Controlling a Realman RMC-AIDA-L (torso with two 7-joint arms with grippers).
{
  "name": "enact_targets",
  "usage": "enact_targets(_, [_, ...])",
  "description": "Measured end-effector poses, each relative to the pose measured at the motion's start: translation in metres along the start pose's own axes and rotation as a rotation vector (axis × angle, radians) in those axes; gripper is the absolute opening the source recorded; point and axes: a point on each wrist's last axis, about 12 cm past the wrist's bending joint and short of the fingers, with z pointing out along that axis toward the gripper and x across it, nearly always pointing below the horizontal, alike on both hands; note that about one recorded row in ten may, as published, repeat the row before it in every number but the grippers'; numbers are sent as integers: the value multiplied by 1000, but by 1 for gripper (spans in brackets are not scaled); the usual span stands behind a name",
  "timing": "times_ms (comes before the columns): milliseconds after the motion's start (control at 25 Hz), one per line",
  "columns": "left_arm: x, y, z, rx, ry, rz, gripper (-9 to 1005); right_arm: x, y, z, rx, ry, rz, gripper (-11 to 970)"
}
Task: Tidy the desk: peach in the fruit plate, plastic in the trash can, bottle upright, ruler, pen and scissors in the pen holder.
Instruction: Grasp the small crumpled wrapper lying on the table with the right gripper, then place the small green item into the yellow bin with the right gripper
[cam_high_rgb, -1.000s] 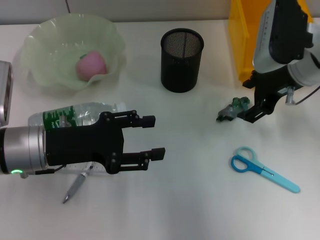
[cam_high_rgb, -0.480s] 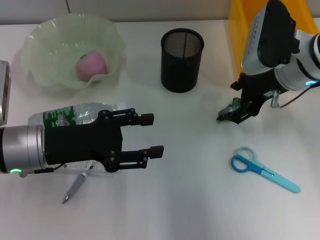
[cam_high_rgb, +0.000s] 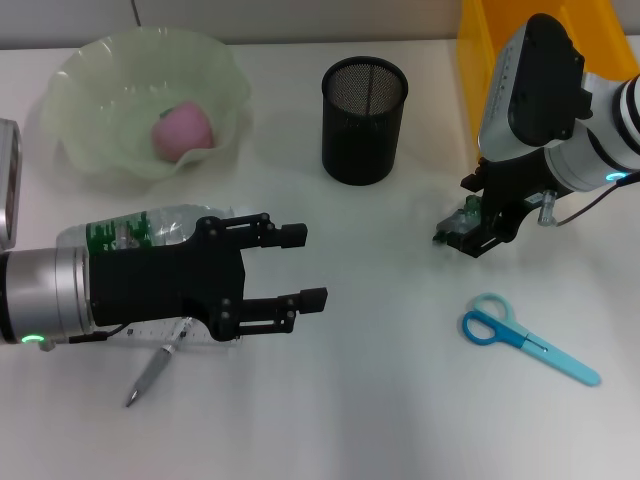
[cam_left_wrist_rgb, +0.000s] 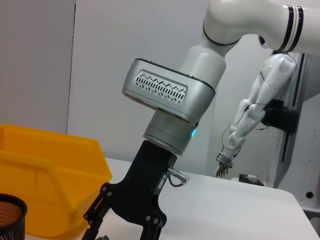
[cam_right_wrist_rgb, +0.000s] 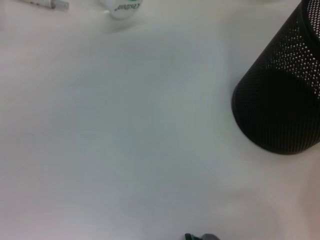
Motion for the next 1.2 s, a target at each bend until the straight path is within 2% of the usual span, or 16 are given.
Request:
enact_targets(760, [-1, 1, 2, -1, -3, 9, 728, 3, 1, 5, 2, 5, 17, 813])
enact_targets(840, [-1, 1, 2, -1, -3, 9, 727, 2, 1, 6, 3, 6, 14, 787])
enact_targets(1080, [-2, 3, 3, -8, -1, 11, 726, 3, 1, 7, 13, 9, 6, 583])
enact_targets(1200, [-2, 4, 2, -18, -4, 14, 726, 5, 2, 9, 43, 6, -13, 434])
